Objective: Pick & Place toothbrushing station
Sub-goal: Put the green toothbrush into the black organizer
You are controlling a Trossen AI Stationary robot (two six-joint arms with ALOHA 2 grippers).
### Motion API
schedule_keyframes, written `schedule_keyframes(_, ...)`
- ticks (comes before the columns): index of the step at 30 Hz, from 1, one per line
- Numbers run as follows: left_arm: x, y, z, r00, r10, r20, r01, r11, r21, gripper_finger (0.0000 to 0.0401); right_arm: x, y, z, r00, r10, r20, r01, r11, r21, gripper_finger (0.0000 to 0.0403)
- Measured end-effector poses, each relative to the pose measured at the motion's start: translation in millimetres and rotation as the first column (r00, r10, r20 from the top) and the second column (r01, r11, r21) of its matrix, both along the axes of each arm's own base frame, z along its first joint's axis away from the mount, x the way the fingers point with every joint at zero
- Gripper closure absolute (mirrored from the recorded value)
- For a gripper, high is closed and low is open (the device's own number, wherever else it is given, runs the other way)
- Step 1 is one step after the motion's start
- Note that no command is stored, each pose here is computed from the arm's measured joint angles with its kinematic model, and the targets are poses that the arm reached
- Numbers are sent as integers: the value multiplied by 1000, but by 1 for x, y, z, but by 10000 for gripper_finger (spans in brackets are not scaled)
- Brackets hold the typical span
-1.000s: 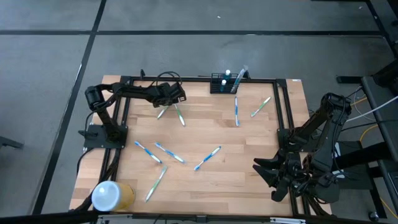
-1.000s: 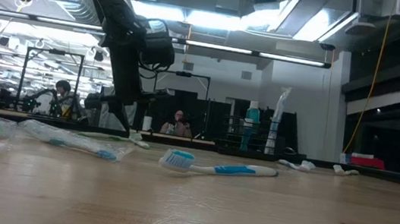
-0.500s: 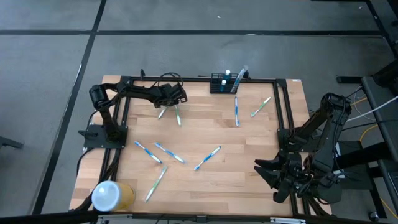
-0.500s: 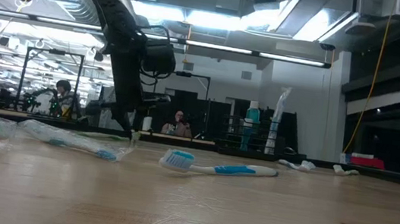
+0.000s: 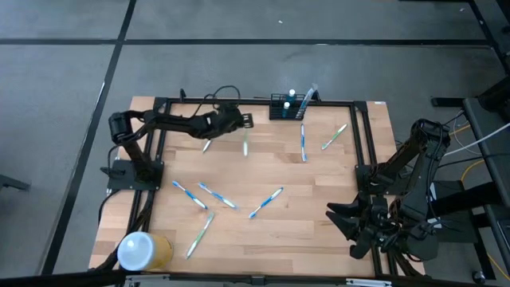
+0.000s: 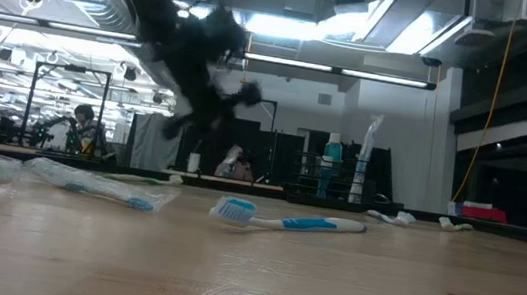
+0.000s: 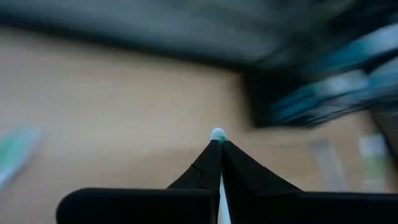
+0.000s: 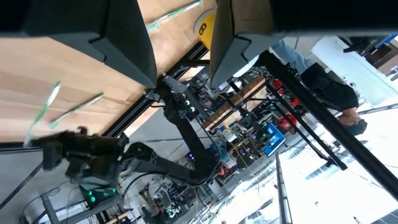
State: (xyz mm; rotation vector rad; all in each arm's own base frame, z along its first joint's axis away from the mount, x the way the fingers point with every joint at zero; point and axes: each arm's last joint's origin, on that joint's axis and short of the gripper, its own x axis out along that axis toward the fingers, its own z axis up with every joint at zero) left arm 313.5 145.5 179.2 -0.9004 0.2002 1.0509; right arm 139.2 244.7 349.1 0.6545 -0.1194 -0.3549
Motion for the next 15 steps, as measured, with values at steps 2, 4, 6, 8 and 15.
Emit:
schedule_keyframes(2, 13, -7, 16, 996, -42, 80, 28, 986, 164, 398, 0, 0, 0, 1000, -8, -3, 8, 1000, -9, 250)
schedule_keyframes(4, 22, -14, 33, 982, -80, 169, 23, 949, 315, 398, 0, 0, 0, 1000, -14, -3, 14, 1000, -9, 250)
schedule_keyframes(6, 27, -16, 48, 963, -107, 249, -11, 902, 432, 398, 0, -1, 0, 1000, -22, -3, 22, 1000, -11, 249)
schedule_keyframes(8, 28, -14, 56, 948, -105, 300, -65, 859, 508, 398, 0, -1, 0, 1000, -30, -3, 30, 999, -12, 249)
schedule_keyframes(15, 33, 10, 65, 941, -61, 334, -180, 745, 642, 398, 0, -1, 0, 999, -40, -3, 40, 999, -12, 249)
